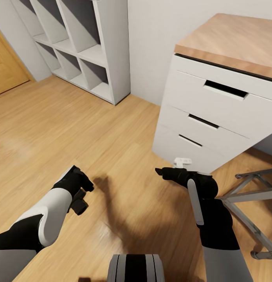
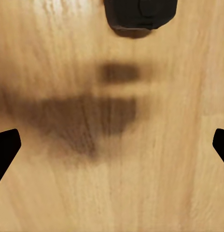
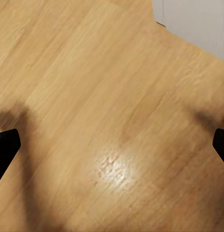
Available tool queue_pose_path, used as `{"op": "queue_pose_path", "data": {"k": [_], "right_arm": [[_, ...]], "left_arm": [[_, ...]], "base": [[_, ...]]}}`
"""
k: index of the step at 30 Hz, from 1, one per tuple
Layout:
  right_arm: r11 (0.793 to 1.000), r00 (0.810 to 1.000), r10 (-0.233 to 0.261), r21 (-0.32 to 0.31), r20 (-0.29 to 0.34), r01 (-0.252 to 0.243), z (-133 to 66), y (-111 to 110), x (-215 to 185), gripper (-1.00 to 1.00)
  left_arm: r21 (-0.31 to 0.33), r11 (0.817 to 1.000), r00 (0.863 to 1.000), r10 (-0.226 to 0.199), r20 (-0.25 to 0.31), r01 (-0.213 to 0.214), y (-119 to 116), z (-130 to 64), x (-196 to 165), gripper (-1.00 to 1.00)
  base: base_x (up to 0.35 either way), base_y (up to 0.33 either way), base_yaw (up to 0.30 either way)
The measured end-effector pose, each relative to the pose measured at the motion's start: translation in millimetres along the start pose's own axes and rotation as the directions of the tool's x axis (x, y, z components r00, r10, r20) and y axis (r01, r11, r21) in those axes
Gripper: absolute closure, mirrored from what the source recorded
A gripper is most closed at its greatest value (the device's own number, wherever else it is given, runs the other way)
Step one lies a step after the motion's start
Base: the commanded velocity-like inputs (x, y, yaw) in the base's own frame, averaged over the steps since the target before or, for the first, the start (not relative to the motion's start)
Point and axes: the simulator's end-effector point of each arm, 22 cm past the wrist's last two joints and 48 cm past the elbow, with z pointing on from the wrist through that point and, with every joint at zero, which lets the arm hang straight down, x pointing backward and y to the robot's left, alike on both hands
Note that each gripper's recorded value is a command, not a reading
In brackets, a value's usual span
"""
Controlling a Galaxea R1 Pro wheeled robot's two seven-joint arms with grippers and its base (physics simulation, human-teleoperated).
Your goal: Attach the digital camera to the camera tripod in the bedroom.
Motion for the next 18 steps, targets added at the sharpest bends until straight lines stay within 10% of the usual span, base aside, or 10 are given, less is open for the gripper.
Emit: {"op": "queue_pose_path", "data": {"k": [18], "right_arm": [[1.0,1.0,0.0,-0.003,-0.003,0.0,1.0,1.4,1.7,-1.0]], "left_arm": [[0.006,1.0,0.999,0.025,-0.02,-0.025,-1.4,0.6,4.8,-1.0]], "base": [[0.0,0.0,0.0]]}}
